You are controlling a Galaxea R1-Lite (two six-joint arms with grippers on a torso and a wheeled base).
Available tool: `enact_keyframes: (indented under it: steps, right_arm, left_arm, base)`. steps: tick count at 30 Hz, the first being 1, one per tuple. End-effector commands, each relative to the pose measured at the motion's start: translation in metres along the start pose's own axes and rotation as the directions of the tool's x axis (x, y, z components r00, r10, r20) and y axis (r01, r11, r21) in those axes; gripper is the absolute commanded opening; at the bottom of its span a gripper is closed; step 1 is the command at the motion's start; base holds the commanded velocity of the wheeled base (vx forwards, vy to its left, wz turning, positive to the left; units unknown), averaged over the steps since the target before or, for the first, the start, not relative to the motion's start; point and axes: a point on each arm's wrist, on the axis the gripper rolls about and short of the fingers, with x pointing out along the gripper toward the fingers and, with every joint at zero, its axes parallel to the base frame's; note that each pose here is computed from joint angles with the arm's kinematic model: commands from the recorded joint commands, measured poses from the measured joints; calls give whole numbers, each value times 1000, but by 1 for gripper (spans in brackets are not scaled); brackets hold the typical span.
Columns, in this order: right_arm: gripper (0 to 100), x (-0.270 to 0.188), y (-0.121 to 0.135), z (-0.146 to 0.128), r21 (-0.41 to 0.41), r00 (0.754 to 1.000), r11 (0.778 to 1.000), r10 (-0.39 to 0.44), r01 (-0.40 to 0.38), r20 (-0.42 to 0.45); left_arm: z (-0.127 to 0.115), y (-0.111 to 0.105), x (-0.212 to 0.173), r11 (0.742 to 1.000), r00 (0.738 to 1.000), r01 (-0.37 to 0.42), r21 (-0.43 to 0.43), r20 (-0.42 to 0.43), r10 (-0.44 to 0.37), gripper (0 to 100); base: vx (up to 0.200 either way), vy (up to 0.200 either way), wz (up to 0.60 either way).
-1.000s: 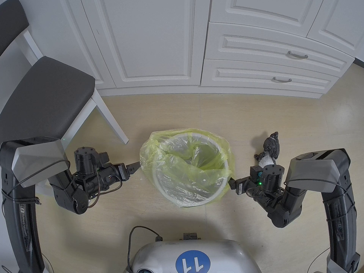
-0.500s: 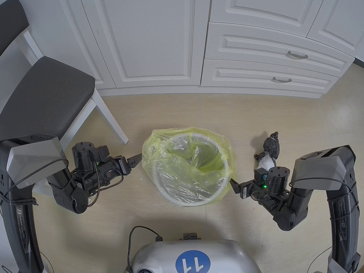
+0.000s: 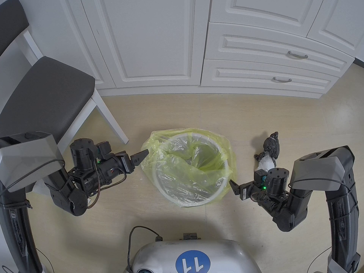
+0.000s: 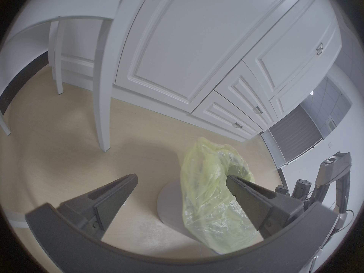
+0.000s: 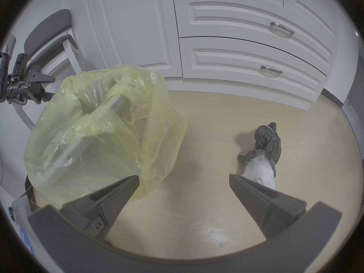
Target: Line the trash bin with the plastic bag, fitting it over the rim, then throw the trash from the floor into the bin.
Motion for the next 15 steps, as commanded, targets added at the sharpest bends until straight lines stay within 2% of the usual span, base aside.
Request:
enact_keyframes:
  steps: [1,5,9,11,13,15]
  right_arm:
    - [100,0,3,0,-1,1000,1000,5,-5,12]
    - [100,-1,3,0,-1,1000,1000,5,-5,12]
    - [100,1,3,-1,-1,1000,1000,5,-5,12]
    - [100,2,4,-2,-2,1000,1000,5,-5,10]
    - [100,2,4,-3,-2,1000,1000,5,-5,7]
    - [100,2,4,-3,-2,1000,1000,5,-5,7]
  left_arm:
    - [-42,-18,19,1000,999,27,8,-44,-27,100]
    - [-58,-9,34,1000,999,-1,4,-46,2,100]
    - [-57,10,42,998,997,-64,-12,-39,64,100]
    - [-54,16,44,996,996,-79,-32,-35,78,100]
    - [-48,19,46,993,997,-82,-87,-12,81,100]
    - [-48,19,46,992,997,-82,-96,-10,82,100]
  base:
    - [0,0,0]
    - [0,0,0]
    - [0,0,0]
    - [0,0,0]
    - [0,0,0]
    - [0,0,0]
